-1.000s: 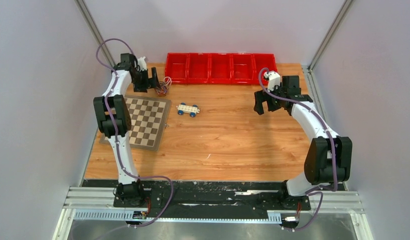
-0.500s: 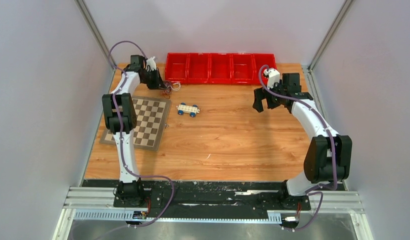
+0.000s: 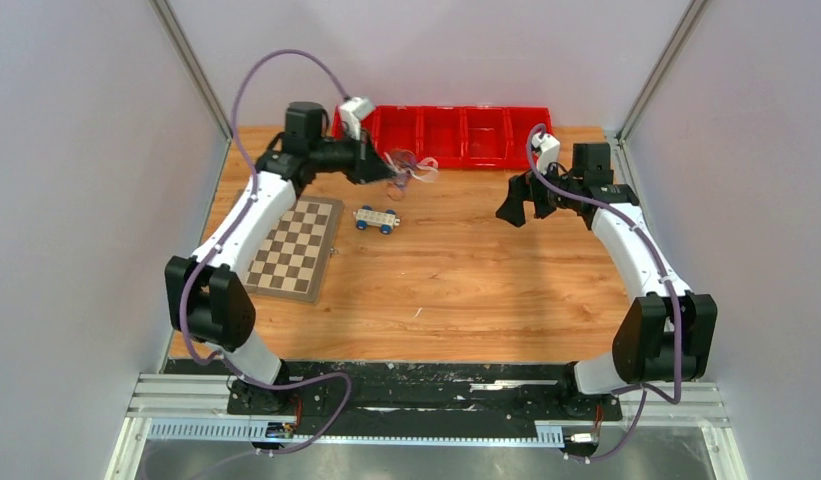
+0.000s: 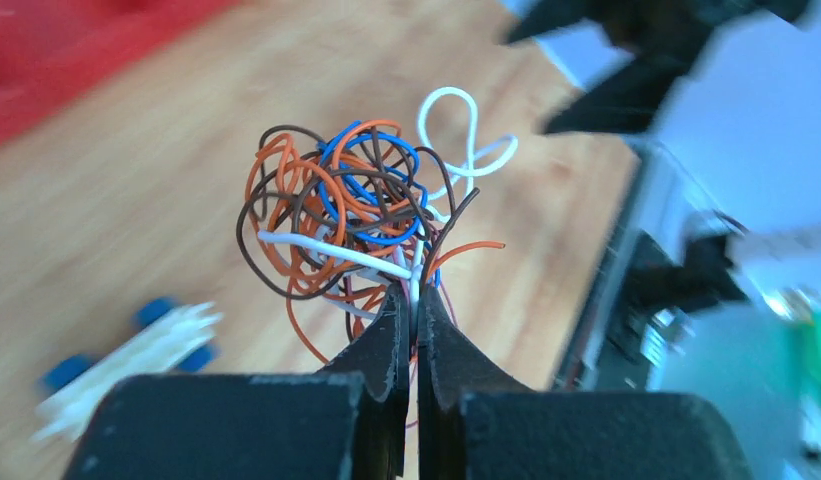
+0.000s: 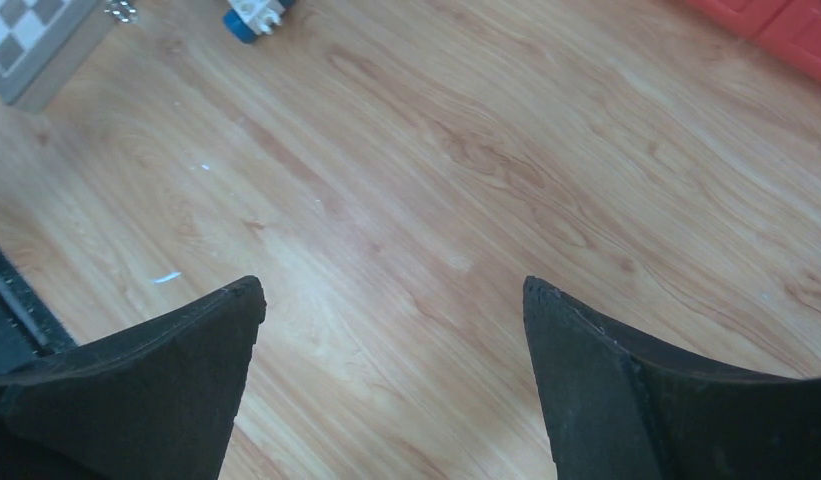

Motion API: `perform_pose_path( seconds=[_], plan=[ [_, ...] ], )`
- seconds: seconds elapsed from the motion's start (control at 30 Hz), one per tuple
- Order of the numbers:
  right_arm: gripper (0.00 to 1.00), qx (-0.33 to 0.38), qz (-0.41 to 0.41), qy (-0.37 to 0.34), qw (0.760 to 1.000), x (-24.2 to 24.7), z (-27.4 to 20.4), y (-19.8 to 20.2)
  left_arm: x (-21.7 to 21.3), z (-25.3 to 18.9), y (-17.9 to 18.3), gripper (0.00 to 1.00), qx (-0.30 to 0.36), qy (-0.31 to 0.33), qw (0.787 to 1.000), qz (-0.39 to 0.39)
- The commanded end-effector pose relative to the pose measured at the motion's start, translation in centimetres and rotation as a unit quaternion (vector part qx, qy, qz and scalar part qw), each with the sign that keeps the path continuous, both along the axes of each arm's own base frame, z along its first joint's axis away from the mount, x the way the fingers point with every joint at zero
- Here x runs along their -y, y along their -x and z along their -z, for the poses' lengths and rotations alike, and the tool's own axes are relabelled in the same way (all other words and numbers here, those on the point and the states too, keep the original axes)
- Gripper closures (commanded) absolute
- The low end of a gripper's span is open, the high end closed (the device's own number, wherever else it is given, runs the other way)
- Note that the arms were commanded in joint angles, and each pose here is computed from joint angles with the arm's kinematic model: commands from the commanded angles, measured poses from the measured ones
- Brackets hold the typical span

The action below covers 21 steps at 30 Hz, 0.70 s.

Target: Untangle the cables

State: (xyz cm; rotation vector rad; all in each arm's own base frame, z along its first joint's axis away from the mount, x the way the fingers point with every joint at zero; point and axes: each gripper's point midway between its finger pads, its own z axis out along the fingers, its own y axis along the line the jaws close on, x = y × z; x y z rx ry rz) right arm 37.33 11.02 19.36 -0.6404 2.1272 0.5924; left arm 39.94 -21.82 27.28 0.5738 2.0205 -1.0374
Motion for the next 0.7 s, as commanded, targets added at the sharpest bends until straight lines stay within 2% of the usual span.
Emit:
perform_pose_path(
  seconds=[0.0, 0.03, 0.07, 0.13, 0.2, 0.33, 0.57, 0.67],
  plan=[
    [0.01, -0.015, -0.05, -0.038, 0.998, -1.5, -1.6, 2.1, 6.1, 3.0, 4.6, 1.0, -0.049, 0.04, 0.994, 0.085],
    [0.01, -0.023, -0.053, -0.036, 0.998, -1.5, -1.1, 2.7, 7.5, 3.0, 5.2, 0.9, -0.05, 0.051, 0.993, 0.095],
    [0.01, -0.027, -0.055, -0.032, 0.998, -1.4, -0.7, 3.1, 8.3, 4.5, 6.1, 0.75, -0.07, 0.05, 0.991, 0.105],
    [0.01, -0.039, -0.058, -0.024, 0.997, -1.2, 0.3, 4.0, 8.8, 6.8, 6.6, 0.55, -0.103, 0.049, 0.988, 0.102],
    [0.02, -0.058, -0.06, -0.017, 0.996, -1.0, 1.8, 4.9, 8.1, 9.4, 6.7, 0.44, -0.142, 0.035, 0.985, 0.086],
    [0.07, -0.102, -0.062, -0.018, 0.993, -1.0, 4.7, 6.1, 6.8, 12.7, 7.7, 0.34, -0.182, 0.01, 0.98, 0.086],
    [0.23, -0.165, -0.079, -0.041, 0.982, -2.5, 7.6, 6.6, 7.1, 15.8, 9.5, 0.34, -0.198, 0.0, 0.975, 0.106],
    [0.25, -0.189, -0.102, -0.056, 0.975, -4.0, 8.5, 7.8, 8.0, 16.5, 10.5, 0.34, -0.183, -0.005, 0.975, 0.127]
  ],
)
